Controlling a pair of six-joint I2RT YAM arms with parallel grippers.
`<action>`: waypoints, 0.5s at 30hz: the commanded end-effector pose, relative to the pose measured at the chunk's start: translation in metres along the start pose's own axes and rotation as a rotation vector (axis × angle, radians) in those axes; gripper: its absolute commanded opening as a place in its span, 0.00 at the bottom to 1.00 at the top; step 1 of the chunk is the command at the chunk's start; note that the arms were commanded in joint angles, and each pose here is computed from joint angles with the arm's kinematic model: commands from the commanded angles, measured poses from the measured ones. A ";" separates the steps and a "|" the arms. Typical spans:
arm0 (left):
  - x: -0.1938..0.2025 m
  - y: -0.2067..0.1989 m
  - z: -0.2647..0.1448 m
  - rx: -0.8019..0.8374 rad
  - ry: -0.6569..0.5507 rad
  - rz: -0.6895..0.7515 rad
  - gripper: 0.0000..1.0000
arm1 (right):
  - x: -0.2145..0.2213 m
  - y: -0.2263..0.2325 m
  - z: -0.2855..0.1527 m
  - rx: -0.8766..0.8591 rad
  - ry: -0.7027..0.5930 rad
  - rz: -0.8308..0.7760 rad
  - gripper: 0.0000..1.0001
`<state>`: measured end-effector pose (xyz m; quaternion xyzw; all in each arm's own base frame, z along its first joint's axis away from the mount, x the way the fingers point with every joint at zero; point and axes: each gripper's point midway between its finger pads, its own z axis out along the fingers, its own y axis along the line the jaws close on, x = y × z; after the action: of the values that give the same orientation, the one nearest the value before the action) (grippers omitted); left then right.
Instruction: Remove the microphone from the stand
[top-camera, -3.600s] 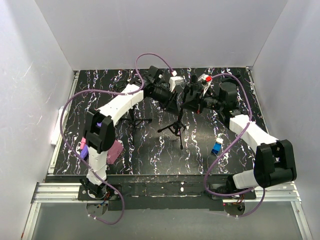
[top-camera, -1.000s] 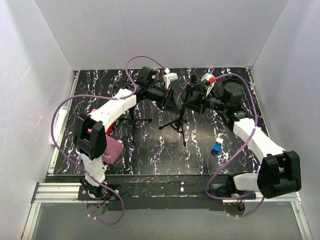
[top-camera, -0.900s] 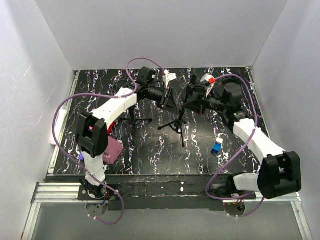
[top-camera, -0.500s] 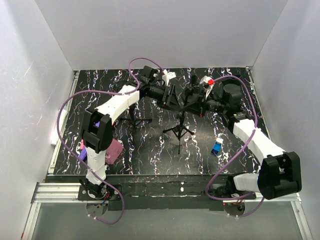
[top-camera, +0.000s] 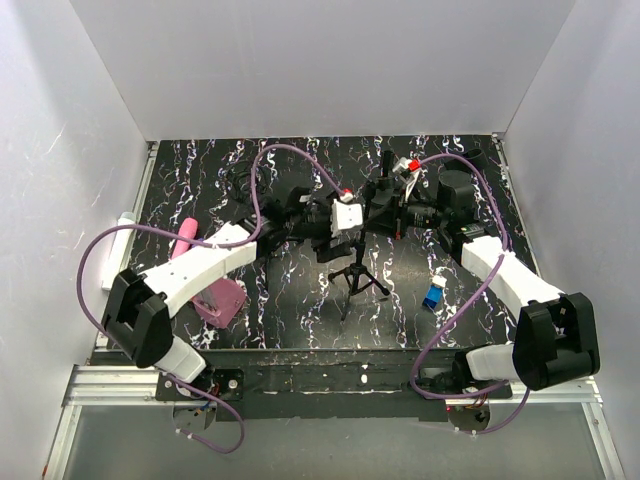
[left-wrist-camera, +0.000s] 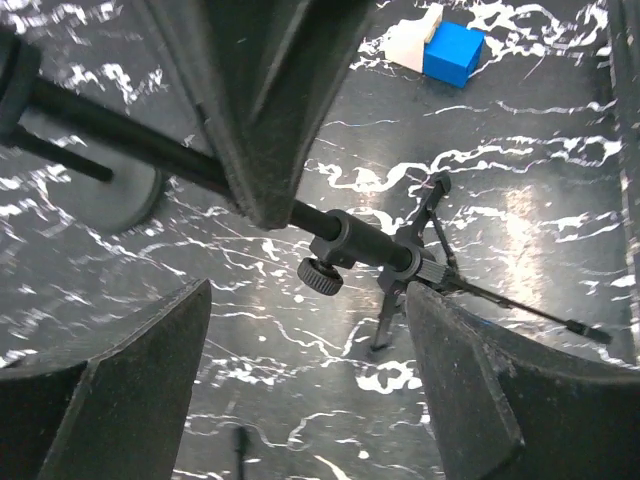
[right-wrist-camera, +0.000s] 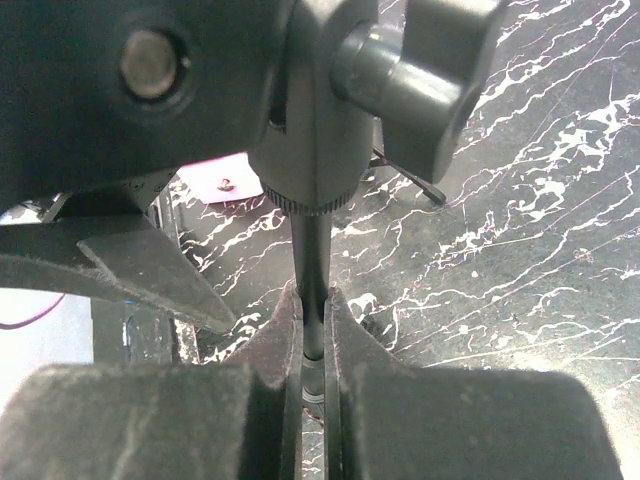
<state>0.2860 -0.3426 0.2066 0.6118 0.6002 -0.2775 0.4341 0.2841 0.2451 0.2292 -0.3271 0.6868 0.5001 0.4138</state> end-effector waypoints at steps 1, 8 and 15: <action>-0.011 0.009 -0.003 -0.063 -0.034 0.336 0.75 | -0.017 0.010 -0.001 -0.041 -0.038 -0.043 0.01; 0.004 0.007 0.012 -0.023 -0.012 0.490 0.59 | -0.018 0.011 0.000 -0.047 -0.036 -0.045 0.01; 0.003 0.006 0.023 -0.004 -0.035 0.525 0.49 | -0.018 0.010 0.000 -0.042 -0.035 -0.040 0.01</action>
<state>0.2957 -0.3514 0.1862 0.7298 0.4514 -0.1714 0.4840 0.2842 0.2452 0.2285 -0.3255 0.6880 0.5011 0.4119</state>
